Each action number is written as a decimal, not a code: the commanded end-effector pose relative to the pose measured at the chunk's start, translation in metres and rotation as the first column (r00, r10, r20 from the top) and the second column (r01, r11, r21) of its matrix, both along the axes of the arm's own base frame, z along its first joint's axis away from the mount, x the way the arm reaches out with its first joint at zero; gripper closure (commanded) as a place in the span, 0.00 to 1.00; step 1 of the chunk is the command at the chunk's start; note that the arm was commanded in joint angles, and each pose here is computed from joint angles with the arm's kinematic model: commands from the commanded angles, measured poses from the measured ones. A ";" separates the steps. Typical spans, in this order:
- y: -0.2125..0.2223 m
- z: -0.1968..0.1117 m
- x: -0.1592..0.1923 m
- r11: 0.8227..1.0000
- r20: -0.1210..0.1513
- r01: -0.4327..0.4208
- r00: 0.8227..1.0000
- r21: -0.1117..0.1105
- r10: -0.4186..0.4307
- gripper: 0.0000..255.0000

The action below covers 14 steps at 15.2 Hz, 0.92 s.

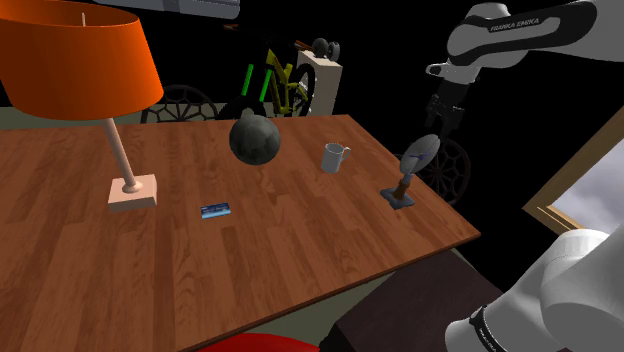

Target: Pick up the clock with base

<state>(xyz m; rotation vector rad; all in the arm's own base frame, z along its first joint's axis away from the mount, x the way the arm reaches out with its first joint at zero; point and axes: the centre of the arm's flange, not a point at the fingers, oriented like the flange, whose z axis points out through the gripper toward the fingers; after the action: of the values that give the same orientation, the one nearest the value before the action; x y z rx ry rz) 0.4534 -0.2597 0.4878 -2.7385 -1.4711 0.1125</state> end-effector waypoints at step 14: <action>-0.001 -0.029 0.000 1.000 0.000 -0.003 1.000 -0.001 0.003 1.00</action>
<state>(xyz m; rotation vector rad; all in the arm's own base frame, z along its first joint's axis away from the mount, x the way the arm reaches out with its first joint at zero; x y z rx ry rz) 0.4535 -0.2605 0.4592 -2.7372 -1.4760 0.1120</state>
